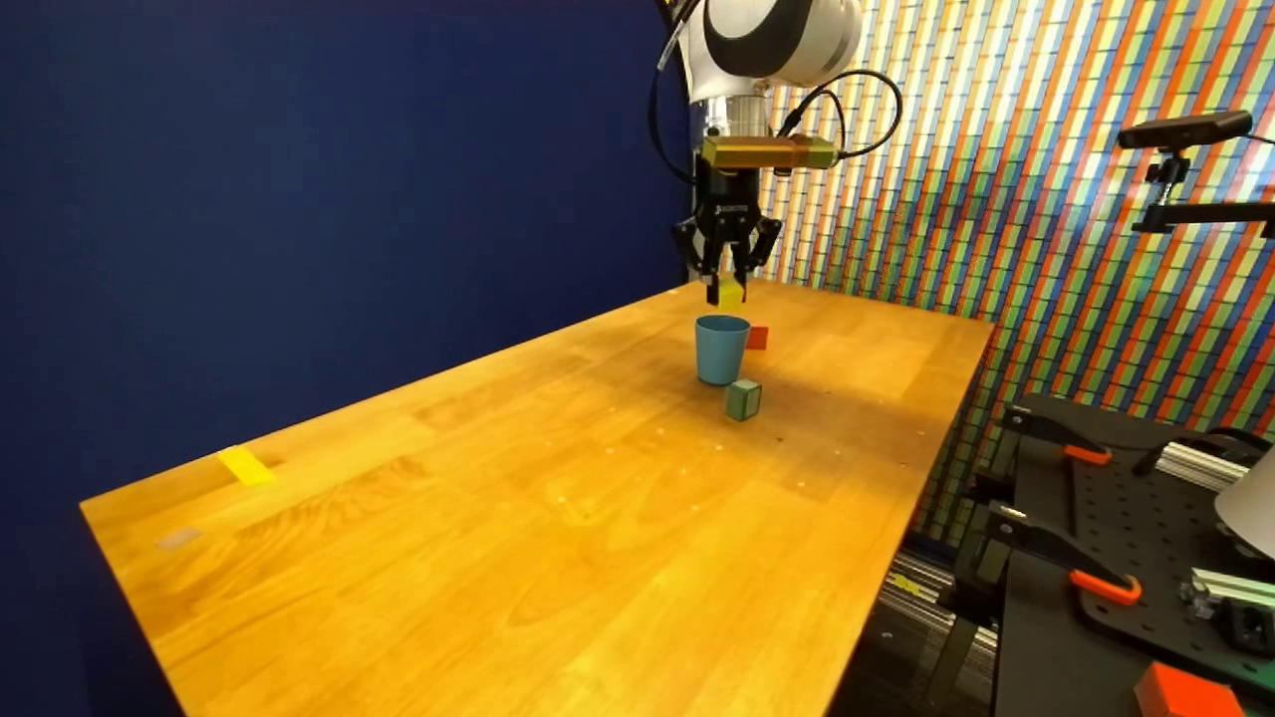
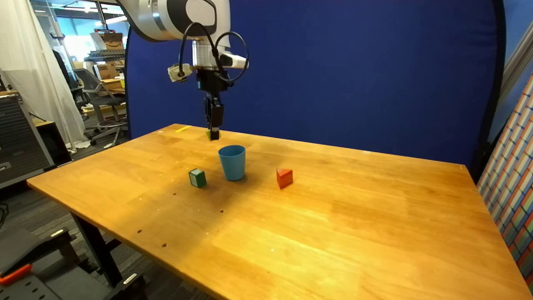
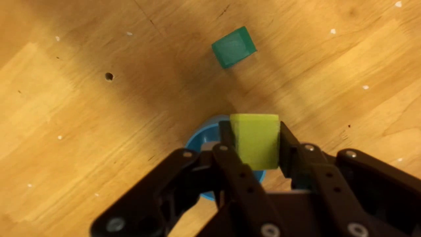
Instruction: Put the yellow block inside the blue cup
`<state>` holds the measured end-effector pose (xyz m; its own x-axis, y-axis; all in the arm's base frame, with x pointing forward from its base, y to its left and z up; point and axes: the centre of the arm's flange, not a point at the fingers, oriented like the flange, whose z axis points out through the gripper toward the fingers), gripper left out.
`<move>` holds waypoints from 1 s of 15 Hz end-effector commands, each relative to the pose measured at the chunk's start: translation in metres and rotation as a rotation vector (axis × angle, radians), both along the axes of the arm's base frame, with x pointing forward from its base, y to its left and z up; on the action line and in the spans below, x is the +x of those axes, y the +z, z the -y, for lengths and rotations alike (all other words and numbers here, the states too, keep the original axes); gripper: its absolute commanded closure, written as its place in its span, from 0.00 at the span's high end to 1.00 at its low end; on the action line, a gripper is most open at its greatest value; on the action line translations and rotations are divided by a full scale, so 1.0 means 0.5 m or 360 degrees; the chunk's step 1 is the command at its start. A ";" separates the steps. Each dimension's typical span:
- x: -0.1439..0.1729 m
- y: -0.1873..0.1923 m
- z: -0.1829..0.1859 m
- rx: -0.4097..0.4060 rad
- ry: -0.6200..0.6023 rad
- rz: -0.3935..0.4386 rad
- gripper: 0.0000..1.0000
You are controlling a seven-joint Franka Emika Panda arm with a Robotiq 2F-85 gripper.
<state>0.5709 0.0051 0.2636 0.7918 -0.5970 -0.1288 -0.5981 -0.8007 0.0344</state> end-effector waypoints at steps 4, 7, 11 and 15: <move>0.019 -0.022 0.064 -0.0014 -0.0121 0.0009 0.14; 0.044 -0.023 0.080 -0.0003 -0.0131 0.0027 0.20; 0.062 -0.035 0.077 0.0048 -0.0118 0.0039 0.73; 0.041 -0.047 0.048 0.0118 -0.0034 0.0006 0.80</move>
<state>0.5915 -0.0188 0.2401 0.7804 -0.6014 -0.1714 -0.6140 -0.7888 -0.0281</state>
